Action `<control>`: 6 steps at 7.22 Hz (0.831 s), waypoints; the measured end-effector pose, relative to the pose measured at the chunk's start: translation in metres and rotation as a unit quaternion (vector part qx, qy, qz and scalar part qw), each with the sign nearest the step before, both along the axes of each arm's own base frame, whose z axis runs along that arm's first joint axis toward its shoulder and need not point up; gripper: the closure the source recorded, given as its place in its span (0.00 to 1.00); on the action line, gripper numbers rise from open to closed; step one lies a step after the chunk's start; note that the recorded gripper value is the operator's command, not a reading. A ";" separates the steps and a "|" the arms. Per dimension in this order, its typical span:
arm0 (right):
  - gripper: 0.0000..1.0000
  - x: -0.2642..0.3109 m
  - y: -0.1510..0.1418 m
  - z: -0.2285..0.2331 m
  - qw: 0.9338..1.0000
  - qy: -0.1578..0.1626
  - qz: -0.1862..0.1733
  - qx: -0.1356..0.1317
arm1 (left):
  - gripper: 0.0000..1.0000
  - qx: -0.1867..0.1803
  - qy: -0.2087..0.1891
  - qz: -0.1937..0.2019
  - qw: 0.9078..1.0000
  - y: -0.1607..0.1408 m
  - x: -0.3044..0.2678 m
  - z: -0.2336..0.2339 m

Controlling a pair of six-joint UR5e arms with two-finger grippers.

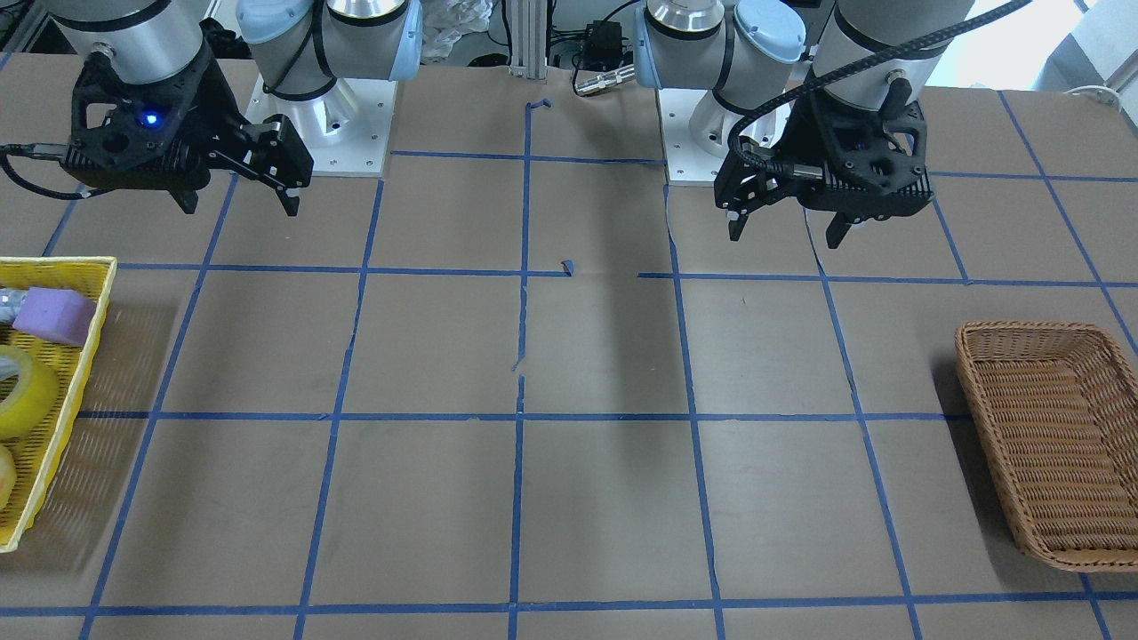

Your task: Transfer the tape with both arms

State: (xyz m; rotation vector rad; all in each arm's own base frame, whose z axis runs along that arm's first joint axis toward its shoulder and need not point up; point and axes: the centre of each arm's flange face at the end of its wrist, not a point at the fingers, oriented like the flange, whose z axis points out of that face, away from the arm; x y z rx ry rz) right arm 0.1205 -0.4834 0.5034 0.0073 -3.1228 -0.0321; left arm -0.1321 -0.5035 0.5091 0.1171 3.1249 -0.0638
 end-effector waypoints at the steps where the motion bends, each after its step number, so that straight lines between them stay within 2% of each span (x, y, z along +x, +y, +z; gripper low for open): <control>1: 0.00 0.000 0.000 0.000 1.000 0.000 0.000 0.000 | 0.00 0.000 0.000 0.000 1.000 0.000 0.000 0.000; 6: 0.00 0.000 0.005 0.001 1.000 0.003 0.000 0.000 | 0.00 0.000 0.000 0.000 1.000 0.000 0.000 0.000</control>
